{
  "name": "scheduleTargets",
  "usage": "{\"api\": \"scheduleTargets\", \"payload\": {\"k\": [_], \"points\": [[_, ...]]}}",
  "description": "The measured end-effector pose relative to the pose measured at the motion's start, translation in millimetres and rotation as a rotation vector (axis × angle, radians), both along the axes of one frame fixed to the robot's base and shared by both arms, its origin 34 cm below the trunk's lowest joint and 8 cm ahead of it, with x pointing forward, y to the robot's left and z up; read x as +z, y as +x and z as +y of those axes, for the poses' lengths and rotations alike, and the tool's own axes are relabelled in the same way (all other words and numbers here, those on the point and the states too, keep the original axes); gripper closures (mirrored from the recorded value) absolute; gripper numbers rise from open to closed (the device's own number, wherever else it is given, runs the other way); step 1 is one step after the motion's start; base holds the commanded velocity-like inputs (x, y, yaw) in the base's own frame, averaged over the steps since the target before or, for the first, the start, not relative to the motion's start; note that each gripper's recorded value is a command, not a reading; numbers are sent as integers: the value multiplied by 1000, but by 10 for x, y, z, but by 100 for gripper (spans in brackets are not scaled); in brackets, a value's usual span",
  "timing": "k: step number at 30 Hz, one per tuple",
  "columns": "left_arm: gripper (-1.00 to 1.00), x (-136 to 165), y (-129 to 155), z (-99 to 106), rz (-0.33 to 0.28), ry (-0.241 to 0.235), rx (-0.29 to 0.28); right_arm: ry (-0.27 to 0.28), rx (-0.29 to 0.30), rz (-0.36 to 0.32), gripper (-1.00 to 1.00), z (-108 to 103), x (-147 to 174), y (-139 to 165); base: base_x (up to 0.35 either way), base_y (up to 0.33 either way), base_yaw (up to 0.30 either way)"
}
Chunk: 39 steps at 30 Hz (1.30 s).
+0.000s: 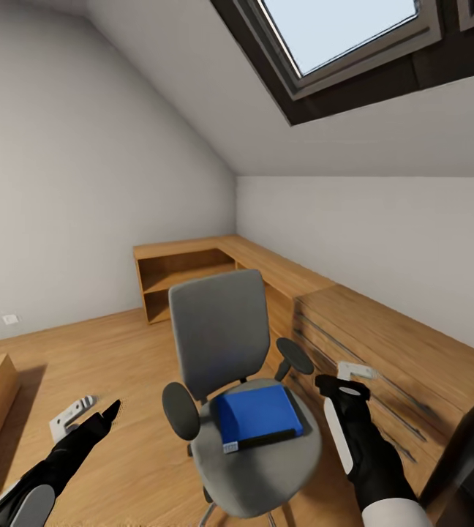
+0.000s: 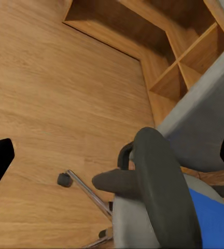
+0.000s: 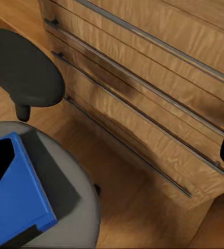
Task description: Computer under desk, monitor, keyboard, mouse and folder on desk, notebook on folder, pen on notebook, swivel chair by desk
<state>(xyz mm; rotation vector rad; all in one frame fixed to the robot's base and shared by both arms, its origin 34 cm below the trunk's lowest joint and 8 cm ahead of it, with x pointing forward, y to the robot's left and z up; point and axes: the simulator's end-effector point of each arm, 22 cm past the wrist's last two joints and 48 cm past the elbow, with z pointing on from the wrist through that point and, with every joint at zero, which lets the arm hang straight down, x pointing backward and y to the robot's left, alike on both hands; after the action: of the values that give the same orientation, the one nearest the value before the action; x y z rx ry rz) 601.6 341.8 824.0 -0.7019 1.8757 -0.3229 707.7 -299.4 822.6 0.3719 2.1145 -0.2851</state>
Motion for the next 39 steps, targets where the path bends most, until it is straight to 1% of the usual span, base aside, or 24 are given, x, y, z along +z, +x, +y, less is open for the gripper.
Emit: {"api": "scheduleTargets", "payload": {"k": [2, 4, 6, 14, 22, 24, 26, 31, 33, 34, 37, 39], "points": [[-100, -2, 0, -1, 0, 0, 0, 0, 7, 10, -100, 24, -42, -6, 0, 0, 280], [-100, -5, 0, -12, 1, 0, -1, -7, 30, 39, -100, 111, -172, -24, 0, 0, 279], [-100, -7, 1, -26, 1, 2, -3, -16, 48, 48, -100, 180, -243, -24, 0, 0, 279], [-100, -16, 3, -54, 2, 3, -9, -30, 60, -5, -100, 233, -219, 43, 0, 0, 279], [-100, -37, 6, -100, 7, 2, -18, -28, 63, -15, -100, 242, -220, 59, 0, 0, 275], [-100, -47, 8, -143, 9, 2, -28, -25, 68, -17, -100, 221, -220, 67, 0, 0, 173], [-100, -50, 10, -175, 10, 3, -36, -23, 85, -24, -100, 165, -206, 90, 0, 0, 78], [-100, -81, 12, -199, 8, 2, -41, -6, 122, -43, -100, 139, -188, 135, 0, 0, 31], [-100, -110, 12, -212, 6, 2, -44, 15, 112, -47, -100, 56, -221, 130, 0, 0, 8], [-100, -126, 11, -214, 6, 2, -44, 32, 95, -47, -100, -11, -248, 118, 0, 0, 5], [-100, -178, 7, -219, 6, 2, -44, 56, 68, -51, -100, -116, -307, 97, 0, 0, 3], [-100, -214, 5, -220, 6, 2, -45, 63, 59, -59, -100, -145, -316, 96, 0, 0, 1]]}}
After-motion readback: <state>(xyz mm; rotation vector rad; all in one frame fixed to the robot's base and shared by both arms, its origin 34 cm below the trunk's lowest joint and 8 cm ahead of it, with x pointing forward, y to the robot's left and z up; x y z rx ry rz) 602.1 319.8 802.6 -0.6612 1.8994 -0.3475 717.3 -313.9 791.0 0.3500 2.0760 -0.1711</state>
